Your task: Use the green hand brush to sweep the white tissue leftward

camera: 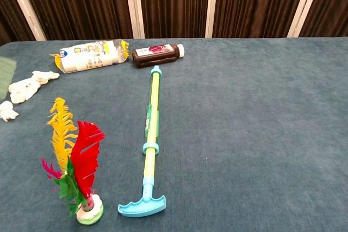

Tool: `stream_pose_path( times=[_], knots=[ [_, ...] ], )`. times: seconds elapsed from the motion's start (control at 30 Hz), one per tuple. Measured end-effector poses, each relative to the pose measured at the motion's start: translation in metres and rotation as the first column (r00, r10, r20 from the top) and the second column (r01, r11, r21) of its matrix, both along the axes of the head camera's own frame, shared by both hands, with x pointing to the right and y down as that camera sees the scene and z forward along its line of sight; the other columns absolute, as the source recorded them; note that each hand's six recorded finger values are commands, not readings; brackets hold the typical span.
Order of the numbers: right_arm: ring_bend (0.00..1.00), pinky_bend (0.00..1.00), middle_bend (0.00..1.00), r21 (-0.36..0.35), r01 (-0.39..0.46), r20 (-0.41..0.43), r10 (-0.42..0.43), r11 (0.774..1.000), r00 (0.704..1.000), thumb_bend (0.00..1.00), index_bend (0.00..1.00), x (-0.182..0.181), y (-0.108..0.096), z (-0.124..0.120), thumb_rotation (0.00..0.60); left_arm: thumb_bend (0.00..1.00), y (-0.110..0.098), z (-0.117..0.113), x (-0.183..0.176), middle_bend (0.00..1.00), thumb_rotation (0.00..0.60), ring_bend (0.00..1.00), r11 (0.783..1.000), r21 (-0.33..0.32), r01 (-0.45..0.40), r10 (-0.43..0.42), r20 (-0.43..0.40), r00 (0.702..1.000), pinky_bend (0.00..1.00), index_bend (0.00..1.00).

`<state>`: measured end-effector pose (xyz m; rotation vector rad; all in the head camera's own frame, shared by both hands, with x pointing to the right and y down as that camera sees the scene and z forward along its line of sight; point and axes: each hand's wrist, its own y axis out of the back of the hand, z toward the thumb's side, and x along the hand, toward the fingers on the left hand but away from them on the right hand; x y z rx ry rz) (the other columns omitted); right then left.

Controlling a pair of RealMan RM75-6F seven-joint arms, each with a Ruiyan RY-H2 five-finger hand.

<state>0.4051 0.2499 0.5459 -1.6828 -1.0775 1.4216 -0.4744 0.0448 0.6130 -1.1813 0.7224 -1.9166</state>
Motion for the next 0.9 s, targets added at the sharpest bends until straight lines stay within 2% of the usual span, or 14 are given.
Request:
stream_pose_path(
  times=[0.1,0.2,0.3,0.4,0.5,0.57,0.63,0.7,0.77,0.83,0.9],
  knots=[
    [0.0,0.0,0.0,0.0,0.001,-0.004,-0.001,1.0,1.0,0.38,0.0,0.0,-0.001,0.001,0.6,0.72,0.001,-0.009,0.014,1.0,0.6,1.0,0.998,0.048,-0.028,0.032,-0.104,0.994,1.0,0.82],
    [0.0,0.0,0.0,-0.001,-0.001,-0.006,0.0,1.0,1.0,0.38,0.0,0.0,0.0,0.001,0.6,0.72,0.013,-0.013,0.044,1.0,0.6,1.0,0.994,0.057,-0.093,0.102,-0.203,0.974,1.0,0.81],
    [0.0,0.0,0.0,0.001,-0.003,-0.007,0.003,1.0,1.0,0.38,0.0,0.001,-0.001,0.001,0.6,0.71,0.036,-0.014,0.076,1.0,0.6,1.0,0.987,0.034,-0.155,0.158,-0.292,0.943,1.0,0.8],
    [0.0,0.0,0.0,0.003,-0.005,-0.008,0.005,1.0,1.0,0.38,0.0,0.002,0.0,0.0,0.6,0.68,0.069,-0.008,0.104,1.0,0.6,1.0,0.983,-0.023,-0.182,0.159,-0.381,0.911,1.0,0.77],
    [0.0,0.0,0.0,0.006,-0.005,-0.007,0.005,1.0,1.0,0.38,0.0,0.002,0.0,-0.001,0.6,0.51,0.109,0.005,0.125,1.0,0.6,1.0,0.972,-0.099,-0.214,0.15,-0.441,0.885,1.0,0.63],
    [0.0,0.0,0.0,0.006,-0.006,-0.007,0.006,1.0,1.0,0.38,0.0,0.002,0.0,-0.001,0.6,0.32,0.133,0.013,0.13,1.0,0.6,0.99,0.96,-0.141,-0.243,0.157,-0.448,0.88,1.0,0.51],
    [0.0,0.0,0.0,0.005,-0.005,-0.007,0.005,1.0,1.0,0.38,0.0,0.002,0.001,-0.001,0.6,0.2,0.149,0.014,0.13,1.0,0.6,0.99,0.951,-0.163,-0.264,0.17,-0.442,0.881,1.0,0.45],
    [0.0,0.0,0.0,0.005,-0.003,-0.009,0.004,1.0,1.0,0.38,0.0,0.002,0.001,-0.001,0.6,0.11,0.154,0.012,0.127,0.99,0.6,0.98,0.95,-0.16,-0.269,0.176,-0.437,0.882,1.0,0.39],
    [0.0,0.0,0.0,0.006,-0.002,-0.009,0.002,1.0,1.0,0.38,0.0,0.002,0.0,-0.001,0.6,0.07,0.156,0.006,0.12,0.92,0.6,0.93,0.955,-0.142,-0.261,0.176,-0.438,0.882,0.95,0.32],
    [0.0,0.0,0.0,0.005,-0.001,-0.009,0.001,1.0,1.0,0.38,0.0,0.001,0.0,-0.001,0.6,0.05,0.156,-0.001,0.112,0.81,0.6,0.83,0.962,-0.127,-0.241,0.163,-0.442,0.882,0.87,0.23],
    [0.0,0.0,0.0,0.005,0.0,-0.009,0.0,1.0,1.0,0.38,0.0,0.001,0.0,-0.001,0.6,0.04,0.156,-0.006,0.105,0.56,0.6,0.63,0.969,-0.113,-0.22,0.148,-0.448,0.882,0.7,0.11]
  ],
)
